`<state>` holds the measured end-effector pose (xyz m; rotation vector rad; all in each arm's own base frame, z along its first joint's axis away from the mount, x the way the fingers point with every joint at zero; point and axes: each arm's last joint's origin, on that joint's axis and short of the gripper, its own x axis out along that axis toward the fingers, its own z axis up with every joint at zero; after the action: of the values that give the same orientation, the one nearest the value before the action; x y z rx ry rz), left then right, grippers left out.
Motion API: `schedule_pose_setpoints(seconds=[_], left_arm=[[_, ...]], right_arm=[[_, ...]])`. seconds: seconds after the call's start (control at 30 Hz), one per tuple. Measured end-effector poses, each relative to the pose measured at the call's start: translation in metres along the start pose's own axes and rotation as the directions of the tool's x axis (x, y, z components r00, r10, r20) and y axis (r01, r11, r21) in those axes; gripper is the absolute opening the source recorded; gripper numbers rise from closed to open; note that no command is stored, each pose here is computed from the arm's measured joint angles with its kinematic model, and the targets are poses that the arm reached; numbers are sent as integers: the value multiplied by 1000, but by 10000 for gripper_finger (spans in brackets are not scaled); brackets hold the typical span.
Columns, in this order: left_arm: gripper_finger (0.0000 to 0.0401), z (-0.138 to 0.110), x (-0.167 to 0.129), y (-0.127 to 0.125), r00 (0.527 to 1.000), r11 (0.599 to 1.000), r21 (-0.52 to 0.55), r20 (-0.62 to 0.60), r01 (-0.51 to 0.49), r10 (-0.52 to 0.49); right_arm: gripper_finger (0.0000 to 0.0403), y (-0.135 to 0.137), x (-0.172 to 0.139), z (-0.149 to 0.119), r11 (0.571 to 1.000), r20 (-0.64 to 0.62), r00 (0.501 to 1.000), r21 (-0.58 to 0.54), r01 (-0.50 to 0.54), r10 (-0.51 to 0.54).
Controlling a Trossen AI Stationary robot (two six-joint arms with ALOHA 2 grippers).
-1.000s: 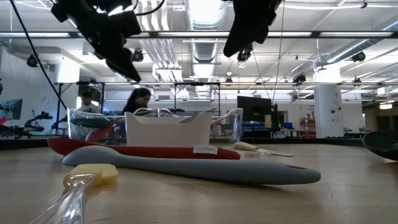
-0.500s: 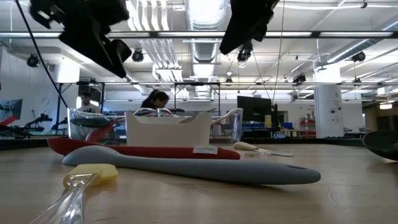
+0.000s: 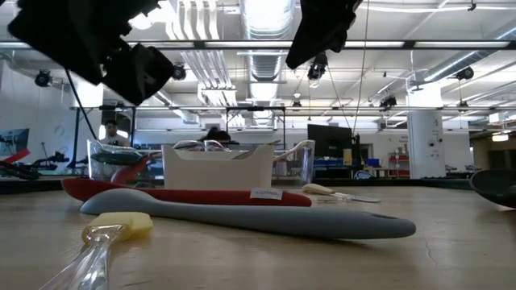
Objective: Pick & Place Kitchen Items
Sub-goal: Put the yellow spatula into the right transparent bin
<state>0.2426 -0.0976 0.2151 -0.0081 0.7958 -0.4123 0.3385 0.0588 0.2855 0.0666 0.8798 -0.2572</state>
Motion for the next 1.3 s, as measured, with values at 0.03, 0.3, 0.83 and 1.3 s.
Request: schedule_pose_setpoints(seconds=[0.03, 0.3, 0.83, 1.3], left_arm=[[199, -1, 6, -3, 1000, 1000, 17, -13, 8, -8], [202, -15, 50, -9, 989, 993, 113, -145, 37, -20], [202, 2, 92, -12, 975, 948, 282, -205, 148, -91], [202, 4, 107, -10, 974, 895, 423, -222, 138, -45]], right_arm=[[52, 0, 0, 0, 1000, -1, 1000, -1, 0, 0], [52, -1, -3, 3, 1000, 8, 1000, -30, 0, 0], [52, -1, -11, 11, 999, 32, 999, -33, -8, 9], [52, -1, -11, 11, 999, 32, 999, -33, -8, 9]])
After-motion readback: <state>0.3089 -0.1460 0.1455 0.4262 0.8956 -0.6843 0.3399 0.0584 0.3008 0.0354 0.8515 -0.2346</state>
